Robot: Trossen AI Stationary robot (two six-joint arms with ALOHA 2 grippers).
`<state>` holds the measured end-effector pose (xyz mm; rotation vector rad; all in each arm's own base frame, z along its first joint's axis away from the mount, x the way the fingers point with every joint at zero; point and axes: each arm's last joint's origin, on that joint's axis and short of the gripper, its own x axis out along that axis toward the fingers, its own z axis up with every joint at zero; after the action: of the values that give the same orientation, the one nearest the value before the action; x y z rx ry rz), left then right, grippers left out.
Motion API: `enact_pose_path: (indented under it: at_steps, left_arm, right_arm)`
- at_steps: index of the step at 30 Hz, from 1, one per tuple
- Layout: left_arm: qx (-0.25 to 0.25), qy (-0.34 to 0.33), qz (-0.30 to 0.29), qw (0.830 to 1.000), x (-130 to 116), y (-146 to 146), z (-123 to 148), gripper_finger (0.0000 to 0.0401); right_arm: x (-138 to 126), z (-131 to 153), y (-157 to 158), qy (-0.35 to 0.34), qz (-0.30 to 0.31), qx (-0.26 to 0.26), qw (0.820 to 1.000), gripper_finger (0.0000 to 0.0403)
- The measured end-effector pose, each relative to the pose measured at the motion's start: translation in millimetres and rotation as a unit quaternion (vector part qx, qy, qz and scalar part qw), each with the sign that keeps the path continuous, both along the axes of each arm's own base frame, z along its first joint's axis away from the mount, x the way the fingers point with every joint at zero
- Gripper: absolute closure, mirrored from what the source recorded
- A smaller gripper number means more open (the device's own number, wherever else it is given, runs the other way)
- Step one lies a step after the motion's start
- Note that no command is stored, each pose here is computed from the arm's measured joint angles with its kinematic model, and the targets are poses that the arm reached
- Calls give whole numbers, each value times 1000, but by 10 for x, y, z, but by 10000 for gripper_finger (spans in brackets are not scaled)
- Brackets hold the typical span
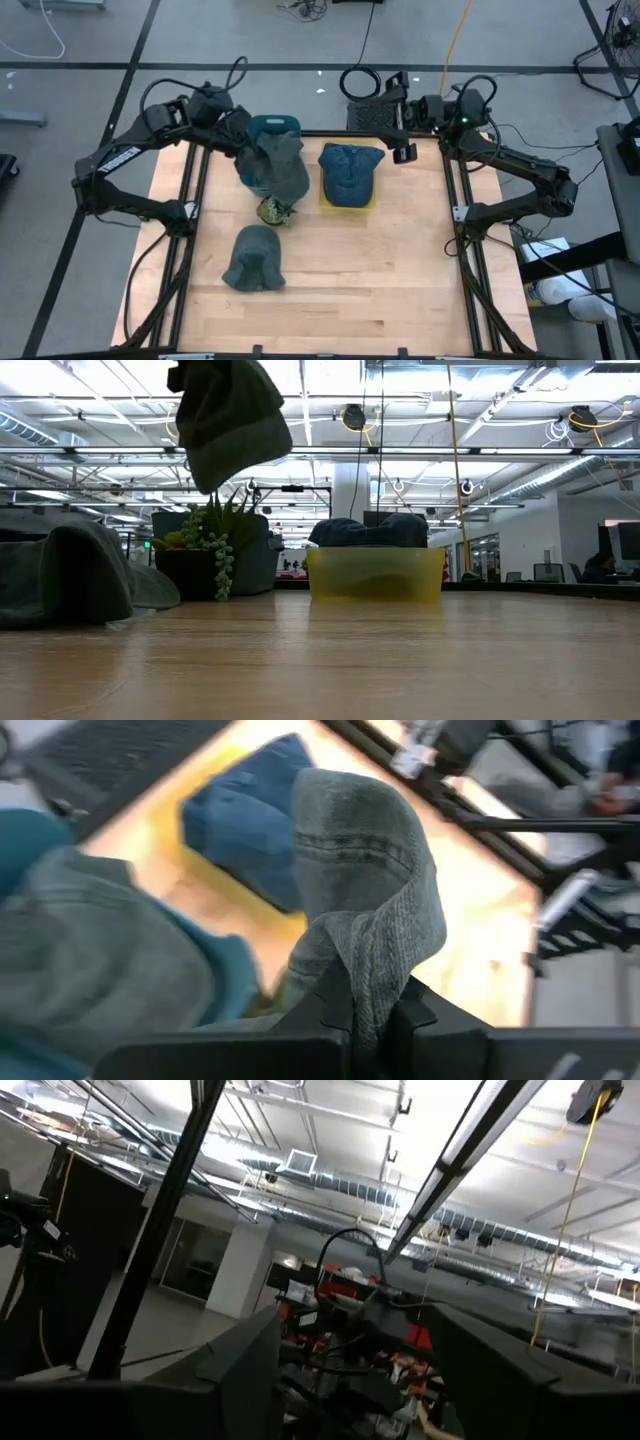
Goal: Pick & Place hat
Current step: Put the bottom black cap into the blue bin
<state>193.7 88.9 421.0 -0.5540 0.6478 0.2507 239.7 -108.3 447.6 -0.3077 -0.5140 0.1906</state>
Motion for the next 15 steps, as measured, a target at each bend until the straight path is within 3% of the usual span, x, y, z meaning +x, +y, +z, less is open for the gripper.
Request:
enact_pose_path:
  at_steps: [15]
  left_arm:
    - [168,90,20,981,-71,295,-82,389]
  right_arm:
    - [16,-27,-9,14,-3,3,1000,161]
